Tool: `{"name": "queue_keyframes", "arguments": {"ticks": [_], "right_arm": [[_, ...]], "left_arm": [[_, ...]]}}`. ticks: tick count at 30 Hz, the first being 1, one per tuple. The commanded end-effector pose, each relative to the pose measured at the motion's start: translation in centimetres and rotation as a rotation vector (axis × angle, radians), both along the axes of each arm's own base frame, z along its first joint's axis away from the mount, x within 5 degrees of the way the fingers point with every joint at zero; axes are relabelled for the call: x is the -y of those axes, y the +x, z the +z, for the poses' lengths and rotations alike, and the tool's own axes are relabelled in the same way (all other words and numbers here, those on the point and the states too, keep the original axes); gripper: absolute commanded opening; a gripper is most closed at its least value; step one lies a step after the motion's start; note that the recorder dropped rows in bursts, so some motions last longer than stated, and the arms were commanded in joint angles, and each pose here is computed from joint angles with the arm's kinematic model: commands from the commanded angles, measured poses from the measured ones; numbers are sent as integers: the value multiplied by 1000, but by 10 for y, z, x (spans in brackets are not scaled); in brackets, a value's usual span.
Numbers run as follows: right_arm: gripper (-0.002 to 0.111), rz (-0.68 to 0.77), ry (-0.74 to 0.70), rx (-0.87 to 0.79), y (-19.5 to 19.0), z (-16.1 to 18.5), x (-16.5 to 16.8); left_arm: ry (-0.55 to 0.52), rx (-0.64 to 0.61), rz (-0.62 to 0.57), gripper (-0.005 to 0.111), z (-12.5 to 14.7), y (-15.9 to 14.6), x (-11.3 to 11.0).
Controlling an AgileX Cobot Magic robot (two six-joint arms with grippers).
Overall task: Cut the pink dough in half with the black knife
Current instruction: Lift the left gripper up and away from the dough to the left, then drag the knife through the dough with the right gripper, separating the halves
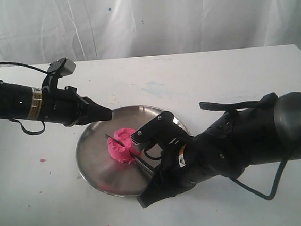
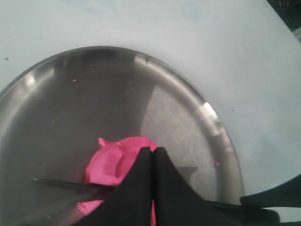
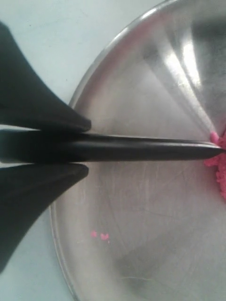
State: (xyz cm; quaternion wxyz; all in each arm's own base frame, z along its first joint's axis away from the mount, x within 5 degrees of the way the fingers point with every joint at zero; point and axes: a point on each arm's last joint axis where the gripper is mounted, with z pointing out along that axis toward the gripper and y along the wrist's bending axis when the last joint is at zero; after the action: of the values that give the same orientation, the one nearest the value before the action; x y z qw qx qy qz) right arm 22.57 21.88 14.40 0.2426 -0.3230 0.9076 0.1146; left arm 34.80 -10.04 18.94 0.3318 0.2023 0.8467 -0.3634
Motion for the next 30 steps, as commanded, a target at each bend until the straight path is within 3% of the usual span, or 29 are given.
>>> {"name": "queue_keyframes", "arguments": {"ticks": [1,7,30], "right_arm": [[0,-5,5,1,0,0,0],[0,-5,-6,-12,-1,-1,0],[0,-10,-74,-105,-11,8,9]], "left_arm": [[-63,-25,2,0,9,-11,1],[-128,-22,46,0,14,-16,1],[-142,-25,58,0,18,-16,1]]}}
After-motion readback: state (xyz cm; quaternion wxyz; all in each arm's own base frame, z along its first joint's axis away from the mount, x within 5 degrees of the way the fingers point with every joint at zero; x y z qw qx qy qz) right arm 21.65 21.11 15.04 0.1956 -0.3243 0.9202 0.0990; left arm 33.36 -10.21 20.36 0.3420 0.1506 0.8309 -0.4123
